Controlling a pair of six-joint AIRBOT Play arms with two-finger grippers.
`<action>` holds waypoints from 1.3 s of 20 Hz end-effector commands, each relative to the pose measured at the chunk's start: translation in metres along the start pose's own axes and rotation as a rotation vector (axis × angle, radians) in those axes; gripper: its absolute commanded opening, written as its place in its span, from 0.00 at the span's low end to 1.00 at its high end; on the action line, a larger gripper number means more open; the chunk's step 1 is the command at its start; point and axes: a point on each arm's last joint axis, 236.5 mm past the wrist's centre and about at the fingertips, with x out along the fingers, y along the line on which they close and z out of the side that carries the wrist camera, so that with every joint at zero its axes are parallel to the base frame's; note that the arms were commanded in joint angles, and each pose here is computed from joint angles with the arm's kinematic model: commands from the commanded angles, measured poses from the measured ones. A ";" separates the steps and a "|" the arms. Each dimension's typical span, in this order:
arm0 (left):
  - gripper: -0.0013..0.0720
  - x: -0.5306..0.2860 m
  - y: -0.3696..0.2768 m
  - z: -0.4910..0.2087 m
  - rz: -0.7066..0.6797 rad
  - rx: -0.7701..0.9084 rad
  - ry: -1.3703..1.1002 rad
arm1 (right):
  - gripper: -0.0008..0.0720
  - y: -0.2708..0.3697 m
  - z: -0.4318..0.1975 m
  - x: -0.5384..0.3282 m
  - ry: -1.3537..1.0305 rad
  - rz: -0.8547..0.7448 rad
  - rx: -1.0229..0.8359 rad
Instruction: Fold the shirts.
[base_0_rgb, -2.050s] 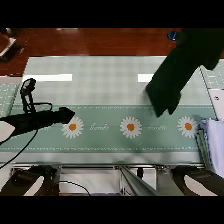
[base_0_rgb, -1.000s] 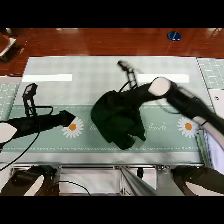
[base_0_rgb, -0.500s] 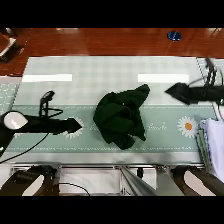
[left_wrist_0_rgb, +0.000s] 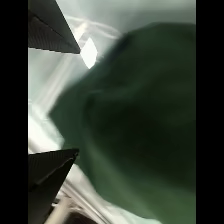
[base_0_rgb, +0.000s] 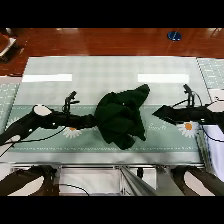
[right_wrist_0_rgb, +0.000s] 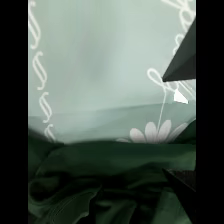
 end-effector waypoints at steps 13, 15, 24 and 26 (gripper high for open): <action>0.05 0.013 -0.024 0.047 -0.130 -0.022 -0.003 | 0.04 0.042 -0.046 0.084 0.212 0.091 -0.076; 0.05 -0.015 -0.049 0.071 -0.198 0.030 -0.034 | 0.04 0.065 -0.005 0.051 0.130 0.109 -0.163; 0.05 -0.362 -0.274 0.187 -0.252 0.566 -0.933 | 0.04 0.285 0.135 -0.307 -0.680 -0.021 -0.758; 0.05 -0.411 -0.298 0.160 -0.083 0.676 -1.043 | 0.04 0.314 0.101 -0.366 -0.799 -0.023 -0.850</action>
